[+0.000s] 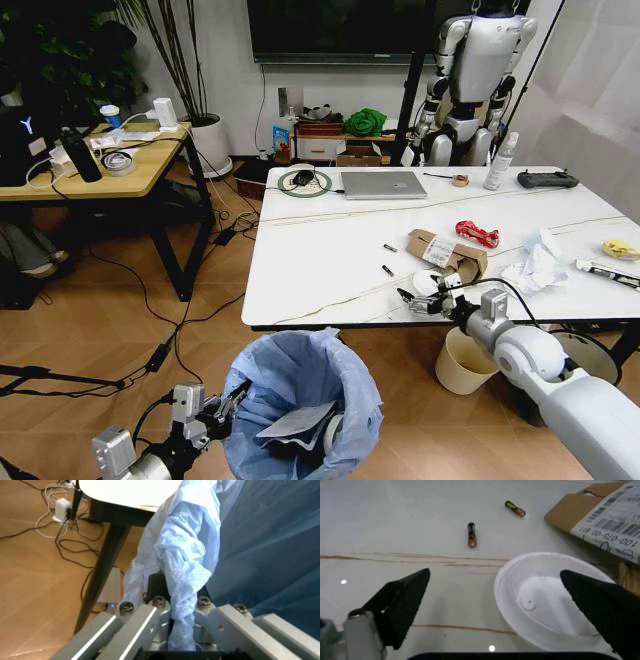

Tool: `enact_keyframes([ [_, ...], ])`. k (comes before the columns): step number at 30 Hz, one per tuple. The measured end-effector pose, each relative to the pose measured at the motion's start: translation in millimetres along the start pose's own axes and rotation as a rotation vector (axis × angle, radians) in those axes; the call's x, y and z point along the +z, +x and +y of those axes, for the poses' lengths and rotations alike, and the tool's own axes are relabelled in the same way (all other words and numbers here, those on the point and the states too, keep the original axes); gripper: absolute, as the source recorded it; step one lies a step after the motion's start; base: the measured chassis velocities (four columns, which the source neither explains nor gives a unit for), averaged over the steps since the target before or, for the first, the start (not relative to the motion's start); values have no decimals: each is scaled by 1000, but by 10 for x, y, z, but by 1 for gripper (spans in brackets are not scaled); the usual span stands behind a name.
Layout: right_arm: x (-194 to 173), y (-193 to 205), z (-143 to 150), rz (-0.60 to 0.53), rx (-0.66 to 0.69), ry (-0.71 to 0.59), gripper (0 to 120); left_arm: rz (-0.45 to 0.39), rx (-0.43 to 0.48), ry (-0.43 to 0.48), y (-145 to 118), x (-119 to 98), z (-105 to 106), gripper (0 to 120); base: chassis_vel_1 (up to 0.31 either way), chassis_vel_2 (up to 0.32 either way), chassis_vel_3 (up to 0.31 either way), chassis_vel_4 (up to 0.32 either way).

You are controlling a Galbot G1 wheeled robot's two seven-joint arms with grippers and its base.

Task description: Pick up the trash bin and place the trash from the table into it.

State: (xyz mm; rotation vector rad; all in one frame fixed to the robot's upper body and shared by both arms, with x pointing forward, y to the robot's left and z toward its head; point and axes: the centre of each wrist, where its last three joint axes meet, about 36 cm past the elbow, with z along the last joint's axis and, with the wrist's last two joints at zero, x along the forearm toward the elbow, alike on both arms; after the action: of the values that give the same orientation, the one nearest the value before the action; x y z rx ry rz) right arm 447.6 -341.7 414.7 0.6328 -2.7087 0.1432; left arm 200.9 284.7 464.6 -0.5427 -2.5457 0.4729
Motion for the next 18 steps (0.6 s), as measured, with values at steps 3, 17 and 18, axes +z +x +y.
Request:
enact_keyframes([
  [3, 25, -6, -4, 13, 0, -2, 88, -1, 0, 2, -1, 5, -3, 0, 0, 0, 0, 0],
  [17, 49, -29, -59, 34, -5, 2, 34, -2, 0, 2, 4, 10, -1, 0, 0, 0, 0, 0],
  [18, 49, -29, -59, 34, -5, 2, 34, -2, 0, 2, 4, 10, -1, 0, 0, 0, 0, 0],
])
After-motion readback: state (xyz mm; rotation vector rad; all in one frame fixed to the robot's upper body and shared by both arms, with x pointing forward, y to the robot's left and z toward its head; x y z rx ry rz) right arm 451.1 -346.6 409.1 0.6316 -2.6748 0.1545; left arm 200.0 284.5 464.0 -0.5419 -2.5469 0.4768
